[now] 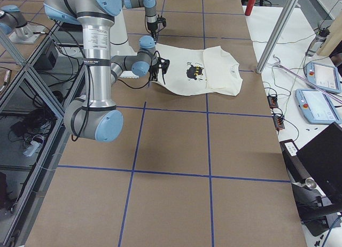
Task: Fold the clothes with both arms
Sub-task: 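Lift the hem with both grippers and fold it toward the collar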
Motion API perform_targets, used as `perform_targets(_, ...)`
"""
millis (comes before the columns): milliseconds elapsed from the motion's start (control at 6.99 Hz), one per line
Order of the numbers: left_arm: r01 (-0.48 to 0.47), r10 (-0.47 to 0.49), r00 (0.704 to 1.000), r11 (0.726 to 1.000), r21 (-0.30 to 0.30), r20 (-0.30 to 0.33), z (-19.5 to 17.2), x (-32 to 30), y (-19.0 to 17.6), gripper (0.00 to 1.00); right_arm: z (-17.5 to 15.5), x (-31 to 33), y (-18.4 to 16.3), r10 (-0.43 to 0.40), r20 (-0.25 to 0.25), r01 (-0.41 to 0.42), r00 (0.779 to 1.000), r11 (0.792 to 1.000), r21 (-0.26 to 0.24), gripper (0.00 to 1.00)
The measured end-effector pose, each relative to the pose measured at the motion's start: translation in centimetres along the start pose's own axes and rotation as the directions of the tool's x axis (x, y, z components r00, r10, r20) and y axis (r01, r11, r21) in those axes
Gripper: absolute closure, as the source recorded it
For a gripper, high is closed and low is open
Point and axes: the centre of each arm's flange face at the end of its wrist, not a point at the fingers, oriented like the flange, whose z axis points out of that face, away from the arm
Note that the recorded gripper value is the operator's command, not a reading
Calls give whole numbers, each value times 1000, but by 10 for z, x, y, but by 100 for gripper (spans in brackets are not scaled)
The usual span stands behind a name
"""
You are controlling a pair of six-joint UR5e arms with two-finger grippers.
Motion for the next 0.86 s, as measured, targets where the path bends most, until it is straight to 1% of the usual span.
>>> perform_targets(143, -28, 27, 999, 999, -30, -31, -33, 2, 16, 100, -16, -2, 9, 3, 22, -2, 1000, 998, -57, 100)
perform_targets(286, -67, 62, 996, 995, -77, -68, -58, 4, 42, 100, -34, 0, 21, 1, 37, 3, 999, 992, -129, 100)
perform_targets(429, -108, 94, 990, 986, -129, -109, -81, 5, 68, 100, -54, 7, 34, -5, 47, 14, 999, 980, -199, 100)
perform_targets(573, -151, 126, 980, 974, -167, -151, -103, 3, 84, 100, -78, 16, 45, -9, 54, 23, 998, 965, -261, 100)
perform_targets(716, -196, 166, 971, 965, -175, -170, -115, -1, 88, 100, -99, 22, 52, -11, 65, 30, 998, 952, -306, 100)
perform_targets(859, -229, 202, 965, 960, -160, -168, -119, -6, 82, 100, -110, 22, 54, -12, 79, 37, 997, 944, -327, 100)
